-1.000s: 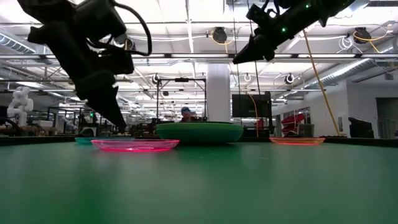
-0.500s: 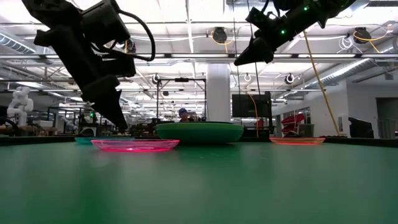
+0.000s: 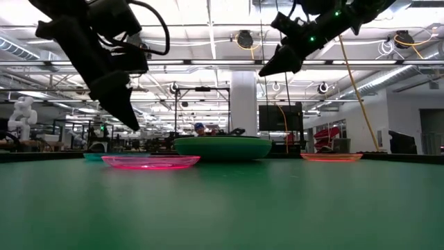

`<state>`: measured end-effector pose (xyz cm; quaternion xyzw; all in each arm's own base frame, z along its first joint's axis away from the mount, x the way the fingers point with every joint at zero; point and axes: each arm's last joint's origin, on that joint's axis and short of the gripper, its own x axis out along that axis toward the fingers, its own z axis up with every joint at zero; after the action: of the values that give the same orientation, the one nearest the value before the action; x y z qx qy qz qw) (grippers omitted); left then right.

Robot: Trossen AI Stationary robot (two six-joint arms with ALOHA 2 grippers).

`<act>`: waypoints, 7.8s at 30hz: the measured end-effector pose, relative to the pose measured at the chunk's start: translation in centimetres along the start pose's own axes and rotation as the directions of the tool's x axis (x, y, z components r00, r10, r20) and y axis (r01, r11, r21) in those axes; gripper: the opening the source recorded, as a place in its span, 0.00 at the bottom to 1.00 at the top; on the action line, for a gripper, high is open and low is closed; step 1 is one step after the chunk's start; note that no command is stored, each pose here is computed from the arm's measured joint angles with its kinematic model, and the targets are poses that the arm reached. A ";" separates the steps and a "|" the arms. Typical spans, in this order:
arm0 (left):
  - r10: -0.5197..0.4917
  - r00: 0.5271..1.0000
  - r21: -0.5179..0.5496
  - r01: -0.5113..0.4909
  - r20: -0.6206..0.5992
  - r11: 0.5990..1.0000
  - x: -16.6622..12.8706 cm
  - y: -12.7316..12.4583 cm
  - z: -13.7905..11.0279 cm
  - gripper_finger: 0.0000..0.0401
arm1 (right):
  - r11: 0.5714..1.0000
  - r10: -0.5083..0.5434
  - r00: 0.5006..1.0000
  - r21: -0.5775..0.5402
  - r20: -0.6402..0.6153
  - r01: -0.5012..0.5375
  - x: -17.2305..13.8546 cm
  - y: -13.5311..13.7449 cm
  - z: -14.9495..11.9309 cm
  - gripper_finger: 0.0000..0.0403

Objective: Stack plastic plates
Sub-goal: Stack the pink plate on top of the green plate

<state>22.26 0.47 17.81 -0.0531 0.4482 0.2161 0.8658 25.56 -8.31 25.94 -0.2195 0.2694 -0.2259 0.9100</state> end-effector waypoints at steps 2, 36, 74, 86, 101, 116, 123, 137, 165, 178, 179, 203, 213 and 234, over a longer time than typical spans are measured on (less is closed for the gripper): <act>0.022 1.000 0.006 -0.021 -0.004 1.000 -0.3 0.2 -0.1 0.46 | 1.000 0.018 1.000 -0.001 -0.010 -0.018 0.3 0.0 -0.2 0.19; 0.053 0.999 0.144 -0.052 -0.008 0.988 1.0 -0.2 -3.4 0.46 | 0.463 0.407 0.875 0.766 0.262 -0.445 2.1 5.3 1.7 0.19; -0.043 0.999 0.244 0.040 0.009 0.969 -0.2 -3.0 -4.6 0.46 | 0.436 0.486 0.862 0.895 -0.144 -0.096 10.3 14.9 -0.2 0.40; -0.043 0.999 0.255 0.044 -0.008 0.966 -0.5 -3.4 -5.1 0.46 | 0.374 0.478 0.876 0.918 -0.065 -0.136 11.7 16.5 -0.6 0.40; -0.016 1.000 0.278 0.018 -0.006 0.961 -0.6 -3.4 -5.3 0.46 | 0.398 0.427 0.901 0.912 -0.083 -0.105 12.0 16.8 -1.0 0.40; -0.007 1.000 0.298 0.014 -0.022 0.955 -0.7 -3.4 -5.6 0.46 | 0.458 0.374 0.927 0.875 -0.031 -0.155 12.8 19.4 -1.7 0.40; 0.013 1.000 0.315 -0.005 -0.026 0.949 -0.9 -3.5 -5.9 0.46 | 0.460 0.360 0.933 0.874 -0.021 -0.158 13.1 19.7 -1.9 0.34; 0.038 0.999 0.346 -0.043 0.021 0.937 -1.4 -4.1 -6.4 0.46 | 0.452 0.343 0.939 0.880 -0.019 -0.147 13.2 19.6 -1.9 0.16; -0.049 0.950 0.284 -0.043 0.307 0.958 -7.1 -3.0 -5.7 0.46 | 0.492 0.403 0.914 0.833 0.038 -0.251 12.2 17.6 -0.1 0.00; -0.105 0.858 0.344 -0.088 0.503 0.935 -9.2 -2.5 -3.6 0.46 | 0.493 0.526 0.850 0.803 0.032 -0.335 9.2 12.7 2.3 0.00; -0.102 0.853 0.349 -0.097 0.511 0.932 -9.2 -2.4 -3.4 0.46 | 0.494 0.527 0.849 0.803 0.029 -0.334 8.9 12.2 2.4 0.00; 0.035 0.841 0.186 -0.160 0.540 0.969 -8.2 -0.5 -1.7 0.46 | 0.547 0.390 0.918 0.819 -0.065 -0.174 7.7 -4.6 -2.3 0.00; 0.101 0.845 0.065 -0.158 0.526 0.985 -7.7 0.5 -1.2 0.46 | 0.549 0.277 0.958 0.830 -0.070 -0.098 10.1 -7.6 -5.3 0.00; 0.164 0.849 -0.067 -0.151 0.502 0.986 -7.2 1.6 -1.0 0.46 | 0.523 0.196 0.977 0.851 -0.082 -0.034 14.8 -6.8 -8.9 0.08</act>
<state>17.24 -0.75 23.14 0.0313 0.2056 0.2983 0.9315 29.52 -24.08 16.96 0.2863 0.2157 -0.2847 0.8891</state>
